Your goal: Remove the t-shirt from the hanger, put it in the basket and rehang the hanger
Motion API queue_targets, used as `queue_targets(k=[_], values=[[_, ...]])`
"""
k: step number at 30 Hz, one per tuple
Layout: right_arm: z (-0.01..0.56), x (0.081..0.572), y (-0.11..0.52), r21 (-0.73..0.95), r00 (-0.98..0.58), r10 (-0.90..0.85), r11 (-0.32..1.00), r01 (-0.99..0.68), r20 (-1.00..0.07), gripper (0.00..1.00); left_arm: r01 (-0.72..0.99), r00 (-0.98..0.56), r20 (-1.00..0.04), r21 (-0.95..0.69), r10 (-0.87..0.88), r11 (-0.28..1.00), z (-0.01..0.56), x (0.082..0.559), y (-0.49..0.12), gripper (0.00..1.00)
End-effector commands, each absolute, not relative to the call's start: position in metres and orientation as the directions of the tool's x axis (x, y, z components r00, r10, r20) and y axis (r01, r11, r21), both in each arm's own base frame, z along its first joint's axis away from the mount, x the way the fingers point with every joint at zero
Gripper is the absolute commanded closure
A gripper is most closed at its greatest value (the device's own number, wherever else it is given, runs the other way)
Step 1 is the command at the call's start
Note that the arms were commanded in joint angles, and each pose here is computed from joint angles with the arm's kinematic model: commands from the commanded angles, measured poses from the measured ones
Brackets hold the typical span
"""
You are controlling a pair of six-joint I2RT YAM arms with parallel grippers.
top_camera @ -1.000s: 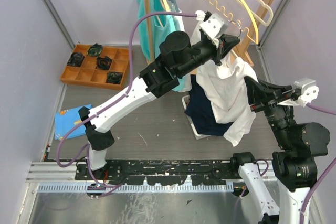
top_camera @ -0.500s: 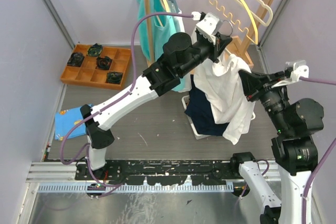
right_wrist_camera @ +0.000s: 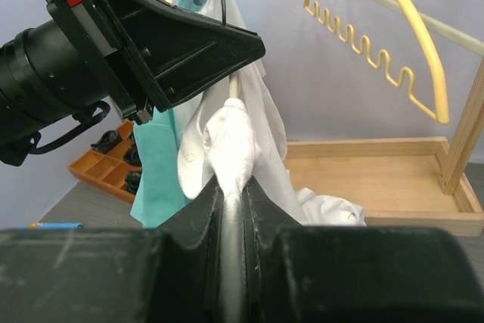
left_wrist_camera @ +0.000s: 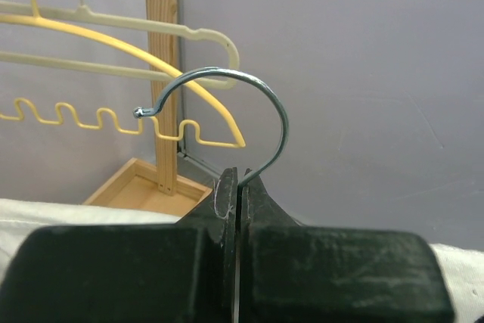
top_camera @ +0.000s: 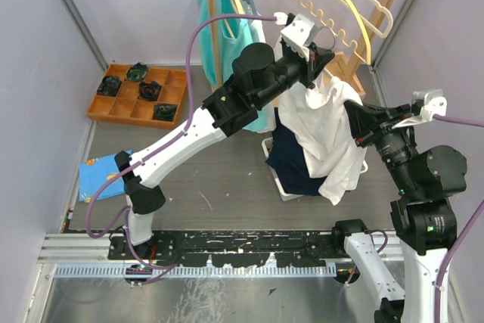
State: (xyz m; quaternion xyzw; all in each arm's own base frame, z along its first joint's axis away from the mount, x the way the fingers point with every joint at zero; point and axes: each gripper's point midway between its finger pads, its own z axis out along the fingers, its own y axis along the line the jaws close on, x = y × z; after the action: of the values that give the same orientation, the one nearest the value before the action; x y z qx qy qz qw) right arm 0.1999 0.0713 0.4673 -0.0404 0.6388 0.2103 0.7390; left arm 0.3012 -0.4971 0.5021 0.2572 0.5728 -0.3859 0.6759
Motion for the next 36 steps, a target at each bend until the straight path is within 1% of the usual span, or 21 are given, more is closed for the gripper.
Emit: queue_targets(k=[1,3,5,8,12,14,15,20,23,24,27,30,36], values=[[0.491,0.197,0.061,0.187,0.196,0.261,0.925,-0.329,-0.945,0.99,0.816,0.089,-0.945,-0.111,-0.313,0.568,0.545,0.302,-0.482,1.0],[0.492,0.194,0.062,0.176,0.199,0.252,0.925,-0.336,-0.947,0.96,0.811,0.081,-0.945,-0.123,-0.317,0.572,0.547,0.308,-0.481,1.0],[0.493,0.192,0.063,0.165,0.194,0.242,0.925,-0.343,-0.951,0.91,0.804,0.084,-0.944,-0.124,-0.318,0.582,0.553,0.312,-0.478,1.0],[0.491,0.19,0.063,0.16,0.172,0.228,0.927,-0.338,-0.958,0.81,0.796,0.088,-0.945,-0.123,-0.315,0.592,0.554,0.318,-0.474,1.0],[0.488,0.185,0.065,0.15,0.167,0.22,0.924,-0.351,-0.961,0.72,0.79,0.097,-0.942,-0.124,-0.321,0.601,0.558,0.322,-0.467,1.0],[0.489,0.183,0.066,0.147,0.176,0.221,0.923,-0.356,-0.959,0.62,0.8,0.098,-0.942,-0.118,-0.322,0.588,0.558,0.32,-0.467,1.0],[0.489,0.183,0.066,0.148,0.178,0.223,0.922,-0.357,-0.959,0.6,0.806,0.098,-0.943,-0.112,-0.318,0.581,0.558,0.319,-0.468,1.0],[0.488,0.184,0.065,0.189,0.164,0.258,0.918,-0.348,-0.952,0.59,0.821,0.093,-0.951,-0.095,-0.296,0.563,0.552,0.315,-0.47,1.0],[0.489,0.186,0.058,0.201,0.181,0.266,0.929,-0.312,-0.947,0.51,0.817,0.087,-0.952,-0.101,-0.294,0.567,0.547,0.318,-0.469,1.0],[0.488,0.187,0.059,0.198,0.181,0.265,0.928,-0.317,-0.947,0.5,0.817,0.082,-0.953,-0.103,-0.292,0.567,0.546,0.319,-0.469,1.0],[0.489,0.192,0.063,0.227,0.158,0.291,0.916,-0.33,-0.944,0.5,0.821,0.073,-0.95,-0.116,-0.304,0.56,0.547,0.321,-0.468,1.0],[0.495,0.195,0.057,0.255,0.168,0.314,0.919,-0.301,-0.934,0.5,0.821,0.076,-0.946,-0.12,-0.316,0.558,0.552,0.321,-0.465,1.0],[0.496,0.183,0.047,0.227,0.195,0.282,0.939,-0.26,-0.939,0.49,0.82,0.067,-0.944,-0.132,-0.322,0.557,0.552,0.325,-0.462,1.0]])
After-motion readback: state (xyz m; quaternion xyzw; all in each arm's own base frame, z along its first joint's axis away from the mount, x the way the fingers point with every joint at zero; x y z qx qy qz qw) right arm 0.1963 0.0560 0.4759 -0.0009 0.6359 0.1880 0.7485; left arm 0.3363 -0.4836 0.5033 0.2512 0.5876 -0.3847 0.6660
